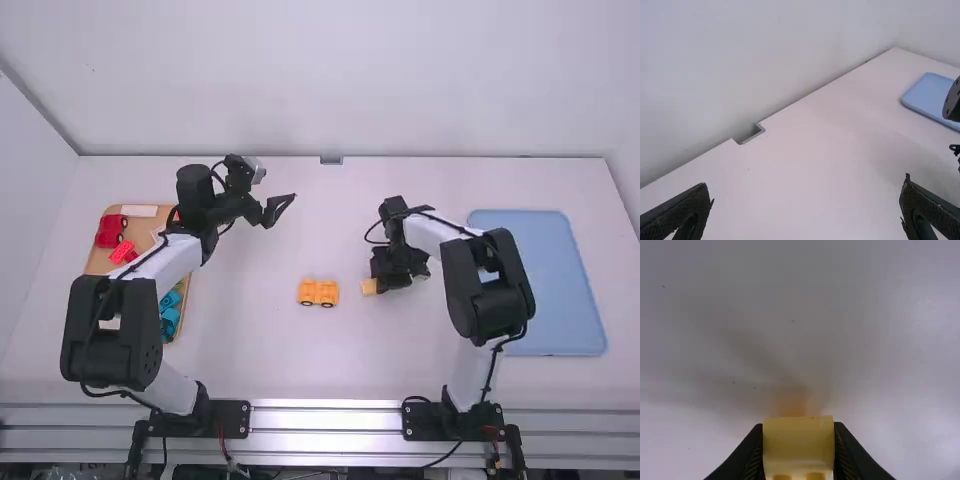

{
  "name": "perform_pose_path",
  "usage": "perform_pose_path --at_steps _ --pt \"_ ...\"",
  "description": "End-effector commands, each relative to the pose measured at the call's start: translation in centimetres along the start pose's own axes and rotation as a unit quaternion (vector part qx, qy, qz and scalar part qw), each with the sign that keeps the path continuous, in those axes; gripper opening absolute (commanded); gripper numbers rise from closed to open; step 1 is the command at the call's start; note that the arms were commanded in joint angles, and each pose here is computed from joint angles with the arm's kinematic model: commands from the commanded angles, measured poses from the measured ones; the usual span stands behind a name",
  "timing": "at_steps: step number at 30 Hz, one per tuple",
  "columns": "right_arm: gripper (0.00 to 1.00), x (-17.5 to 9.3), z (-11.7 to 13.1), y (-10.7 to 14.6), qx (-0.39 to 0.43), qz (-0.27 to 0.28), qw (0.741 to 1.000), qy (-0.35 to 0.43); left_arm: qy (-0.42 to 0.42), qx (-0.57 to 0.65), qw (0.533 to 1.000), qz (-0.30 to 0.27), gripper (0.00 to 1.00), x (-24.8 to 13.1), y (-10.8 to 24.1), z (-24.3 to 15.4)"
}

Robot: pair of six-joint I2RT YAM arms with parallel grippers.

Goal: Assemble lego blocks to make yellow taxi

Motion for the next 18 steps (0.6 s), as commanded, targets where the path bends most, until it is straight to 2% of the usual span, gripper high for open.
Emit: perform_pose_path --at_steps 1,8,14,16,18 --pt "0.00 -0.12 -0.39 0.14 0.026 -0.019 0.999 -0.002 0.005 -0.002 1.000 -0.004 0.99 -0.08 -0.25 -0.06" --pt "0.00 -0.11 -0.37 0.28 0.024 -0.017 1.000 -0.003 0.004 -0.004 1.000 -0.002 0.99 -0.18 -0.13 0.07" --pt "0.05 -0.09 -0.37 0.40 0.020 -0.013 1.000 -0.002 0.006 -0.006 1.000 -0.001 0.99 -0.18 -0.06 0.01" --pt "0.08 -0.10 -0.37 0.36 0.020 -0.013 1.000 -0.002 0.009 -0.006 1.000 -0.001 0.99 -0.07 -0.10 -0.18" --pt "0.18 -0.10 -0.38 0.36 0.020 -0.013 1.000 -0.002 0.006 -0.006 1.000 -0.001 0.99 -0.18 -0.05 0.00"
Point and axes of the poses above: each hand's point on the last joint's axis, 136 mm out from that joint toward the fingers, its own x axis out along the fingers, its own z axis along the line the jaws close on, y = z × x, the point moved 4 cm from there along -x, back along the fingers, and after that the axes turned 7 degrees about x, right-handed, at the moved point
